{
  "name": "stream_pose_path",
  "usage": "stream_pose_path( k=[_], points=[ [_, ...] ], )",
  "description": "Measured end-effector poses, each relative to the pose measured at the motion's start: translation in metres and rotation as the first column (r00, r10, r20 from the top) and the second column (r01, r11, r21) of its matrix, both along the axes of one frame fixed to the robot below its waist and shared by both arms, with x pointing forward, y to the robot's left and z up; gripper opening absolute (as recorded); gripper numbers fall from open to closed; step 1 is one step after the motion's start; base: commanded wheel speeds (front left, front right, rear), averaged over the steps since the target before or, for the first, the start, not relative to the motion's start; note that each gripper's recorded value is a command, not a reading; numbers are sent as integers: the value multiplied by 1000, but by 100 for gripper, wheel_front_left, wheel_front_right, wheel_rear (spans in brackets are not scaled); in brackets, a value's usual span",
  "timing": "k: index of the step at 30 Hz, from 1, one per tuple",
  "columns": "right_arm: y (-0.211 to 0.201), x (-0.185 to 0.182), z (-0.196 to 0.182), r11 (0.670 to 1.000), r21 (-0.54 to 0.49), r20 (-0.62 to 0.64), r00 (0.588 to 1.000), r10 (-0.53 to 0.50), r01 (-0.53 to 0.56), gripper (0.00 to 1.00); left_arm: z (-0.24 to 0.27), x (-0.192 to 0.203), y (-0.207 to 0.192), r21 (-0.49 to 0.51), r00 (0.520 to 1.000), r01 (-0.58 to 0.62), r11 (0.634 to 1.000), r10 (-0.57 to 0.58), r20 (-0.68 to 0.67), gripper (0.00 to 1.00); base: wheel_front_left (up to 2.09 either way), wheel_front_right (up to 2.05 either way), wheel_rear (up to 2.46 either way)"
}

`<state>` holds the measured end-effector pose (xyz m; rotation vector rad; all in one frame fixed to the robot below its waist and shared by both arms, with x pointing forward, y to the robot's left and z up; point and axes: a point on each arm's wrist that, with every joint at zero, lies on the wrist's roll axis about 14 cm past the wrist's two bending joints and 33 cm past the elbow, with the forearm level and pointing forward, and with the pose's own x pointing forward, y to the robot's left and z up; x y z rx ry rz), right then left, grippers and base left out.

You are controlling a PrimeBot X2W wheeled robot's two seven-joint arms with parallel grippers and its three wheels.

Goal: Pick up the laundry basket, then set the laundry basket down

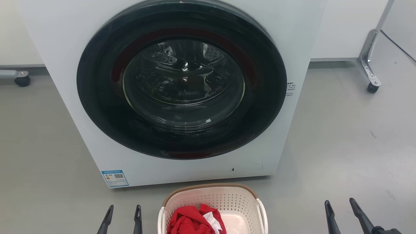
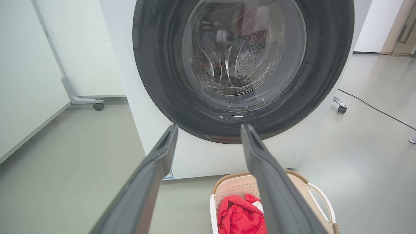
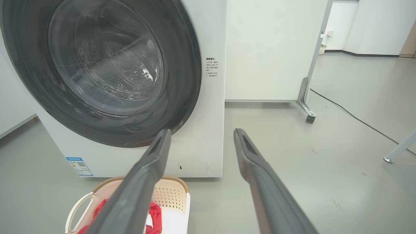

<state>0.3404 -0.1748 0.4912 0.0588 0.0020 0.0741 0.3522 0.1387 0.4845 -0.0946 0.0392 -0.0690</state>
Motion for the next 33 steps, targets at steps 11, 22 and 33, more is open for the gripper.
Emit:
stream_pose_path(
  k=[11,22,33],
  points=[
    [4,-4,-8,1000,3,-24,1000,3,-3,0,-9,-3,-2,-4,999,-1,1000,1,-35,0,0,0,0],
    [-3,-4,-19,992,117,-90,995,-37,47,0,-21,-6,8,-97,994,-42,994,33,-100,0,0,0,0],
    [-11,3,-22,958,268,-140,988,-64,100,0,-28,-3,16,-254,986,-92,963,51,-161,0,0,0,0]
  ],
)
